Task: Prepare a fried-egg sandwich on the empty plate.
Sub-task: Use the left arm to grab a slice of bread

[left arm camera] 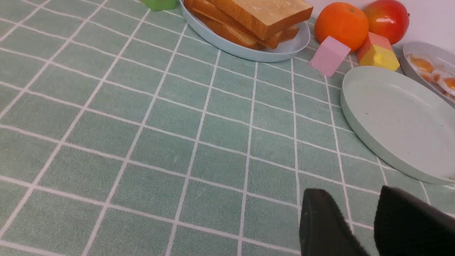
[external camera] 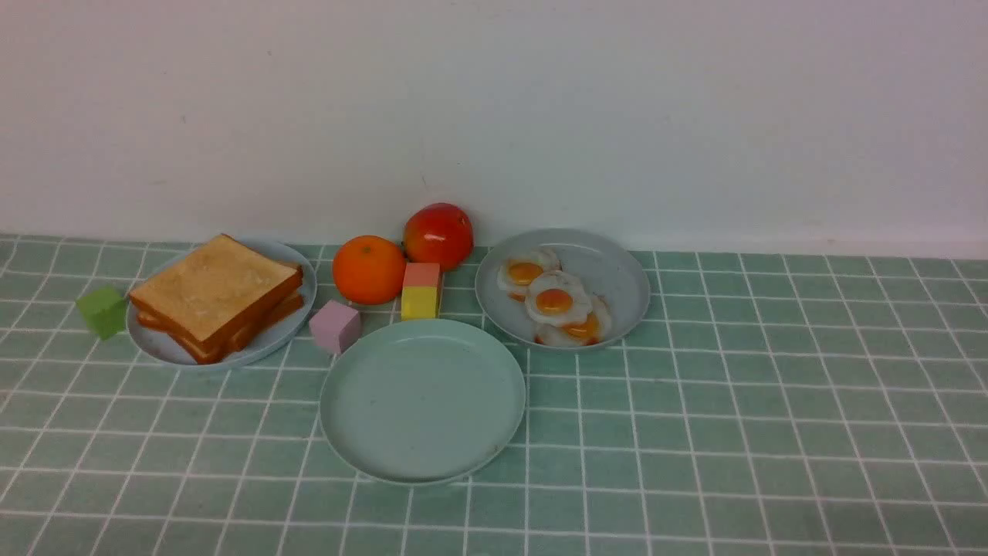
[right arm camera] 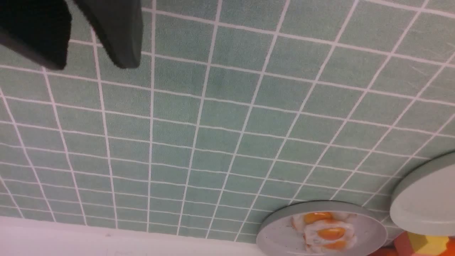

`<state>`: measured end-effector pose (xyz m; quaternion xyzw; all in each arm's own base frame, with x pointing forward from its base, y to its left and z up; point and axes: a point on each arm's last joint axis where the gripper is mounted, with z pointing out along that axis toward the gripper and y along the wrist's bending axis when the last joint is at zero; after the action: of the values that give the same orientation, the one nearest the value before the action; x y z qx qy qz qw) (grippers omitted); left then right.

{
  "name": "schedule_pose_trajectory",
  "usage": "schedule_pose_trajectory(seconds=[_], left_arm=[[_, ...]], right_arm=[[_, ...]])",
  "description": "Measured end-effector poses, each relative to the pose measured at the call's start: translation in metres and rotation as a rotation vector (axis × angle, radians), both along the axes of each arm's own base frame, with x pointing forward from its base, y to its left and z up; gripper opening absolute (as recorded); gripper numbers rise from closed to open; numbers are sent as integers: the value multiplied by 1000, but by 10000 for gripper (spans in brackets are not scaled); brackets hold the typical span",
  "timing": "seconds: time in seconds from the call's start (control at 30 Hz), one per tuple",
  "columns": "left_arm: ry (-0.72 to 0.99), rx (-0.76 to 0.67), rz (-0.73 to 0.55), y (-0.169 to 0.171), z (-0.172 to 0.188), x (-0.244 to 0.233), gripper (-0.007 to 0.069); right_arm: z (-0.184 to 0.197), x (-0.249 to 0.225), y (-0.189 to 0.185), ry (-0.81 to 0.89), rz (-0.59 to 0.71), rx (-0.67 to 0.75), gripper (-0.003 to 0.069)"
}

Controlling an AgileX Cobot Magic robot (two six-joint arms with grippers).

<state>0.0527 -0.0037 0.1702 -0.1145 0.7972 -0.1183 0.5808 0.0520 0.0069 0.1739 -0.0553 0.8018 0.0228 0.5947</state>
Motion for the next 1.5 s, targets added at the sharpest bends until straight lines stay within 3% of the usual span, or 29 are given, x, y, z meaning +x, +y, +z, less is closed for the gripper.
schedule_pose_trajectory(seconds=[0.8,0.9,0.97,1.07,1.13,1.27,1.33,1.47,1.5], left_arm=[[-33,-16,3,0,3,1,238],[-106,-158,21,-2,10,2,238],[-165,-368,46,-3,17,3,238],[-224,-559,72,-2,24,4,238],[-289,-632,87,0,30,4,238],[-320,-629,84,1,36,3,231],[-334,-561,54,-1,52,1,193],[-212,-399,-4,-7,84,5,85],[-211,-390,-10,-7,89,5,85]], right_arm=[[0,0,0,0,0,0,239],[0,0,0,0,0,0,239],[0,0,0,0,0,0,239],[0,0,0,0,0,0,239],[0,0,0,0,0,0,239],[0,0,0,-1,0,-4,239],[2,1,0,-23,-6,28,239],[10,3,3,-88,-44,343,239],[10,3,4,-86,-46,361,239]])
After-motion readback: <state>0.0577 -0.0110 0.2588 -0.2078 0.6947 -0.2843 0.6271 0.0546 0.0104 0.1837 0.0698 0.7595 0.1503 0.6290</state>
